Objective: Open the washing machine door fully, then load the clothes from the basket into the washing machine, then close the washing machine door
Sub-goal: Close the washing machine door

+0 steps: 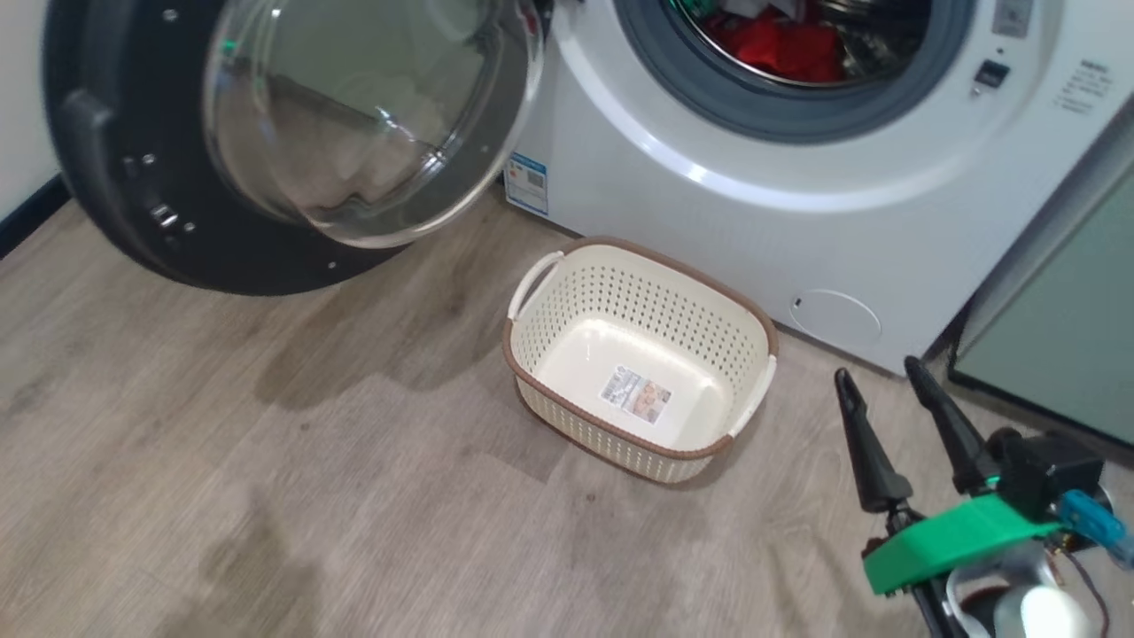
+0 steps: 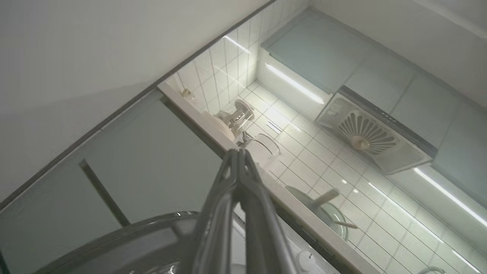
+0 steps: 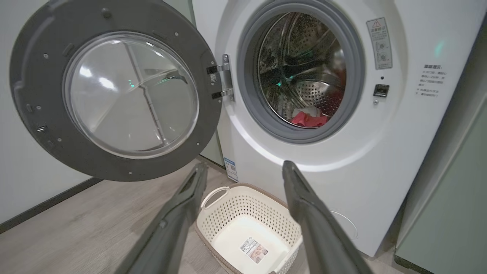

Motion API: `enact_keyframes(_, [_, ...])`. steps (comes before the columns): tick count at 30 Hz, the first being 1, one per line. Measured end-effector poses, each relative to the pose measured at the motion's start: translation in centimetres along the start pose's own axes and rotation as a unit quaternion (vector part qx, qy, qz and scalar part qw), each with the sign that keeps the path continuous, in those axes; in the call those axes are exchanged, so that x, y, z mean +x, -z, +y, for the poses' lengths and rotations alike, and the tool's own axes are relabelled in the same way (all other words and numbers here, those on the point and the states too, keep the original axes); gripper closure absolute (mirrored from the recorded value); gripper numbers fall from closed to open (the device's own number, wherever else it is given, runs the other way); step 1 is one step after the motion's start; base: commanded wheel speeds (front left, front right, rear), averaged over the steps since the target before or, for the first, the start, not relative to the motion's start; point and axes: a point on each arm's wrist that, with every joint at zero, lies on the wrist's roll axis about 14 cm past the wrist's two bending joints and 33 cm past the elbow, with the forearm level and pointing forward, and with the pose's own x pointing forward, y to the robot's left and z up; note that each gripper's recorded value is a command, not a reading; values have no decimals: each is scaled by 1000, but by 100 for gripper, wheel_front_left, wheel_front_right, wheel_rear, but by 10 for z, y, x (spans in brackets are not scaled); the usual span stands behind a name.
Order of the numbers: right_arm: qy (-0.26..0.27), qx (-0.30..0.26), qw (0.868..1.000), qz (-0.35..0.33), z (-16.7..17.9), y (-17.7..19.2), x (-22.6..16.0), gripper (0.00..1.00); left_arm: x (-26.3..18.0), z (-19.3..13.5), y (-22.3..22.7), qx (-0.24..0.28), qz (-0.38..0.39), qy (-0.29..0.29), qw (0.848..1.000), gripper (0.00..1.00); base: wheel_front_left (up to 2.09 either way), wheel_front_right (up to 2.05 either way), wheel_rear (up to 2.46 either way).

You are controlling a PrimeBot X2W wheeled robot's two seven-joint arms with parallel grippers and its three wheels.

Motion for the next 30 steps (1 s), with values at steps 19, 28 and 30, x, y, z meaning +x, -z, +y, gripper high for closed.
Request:
enact_keyframes(19, [40, 3, 999, 6, -42, 8, 19, 0, 44, 205, 56, -20, 78, -327, 942, 100, 0, 0, 0])
enact_keyframes(28, [57, -3, 998, 17, -62, 18, 29, 0, 36, 232, 115, -2, 155, -352, 923, 100, 0, 0, 0])
enact_keyframes(30, [60, -1, 998, 22, -64, 22, 29, 0, 31, 237, 126, 0, 175, -358, 917, 100, 0, 0, 0])
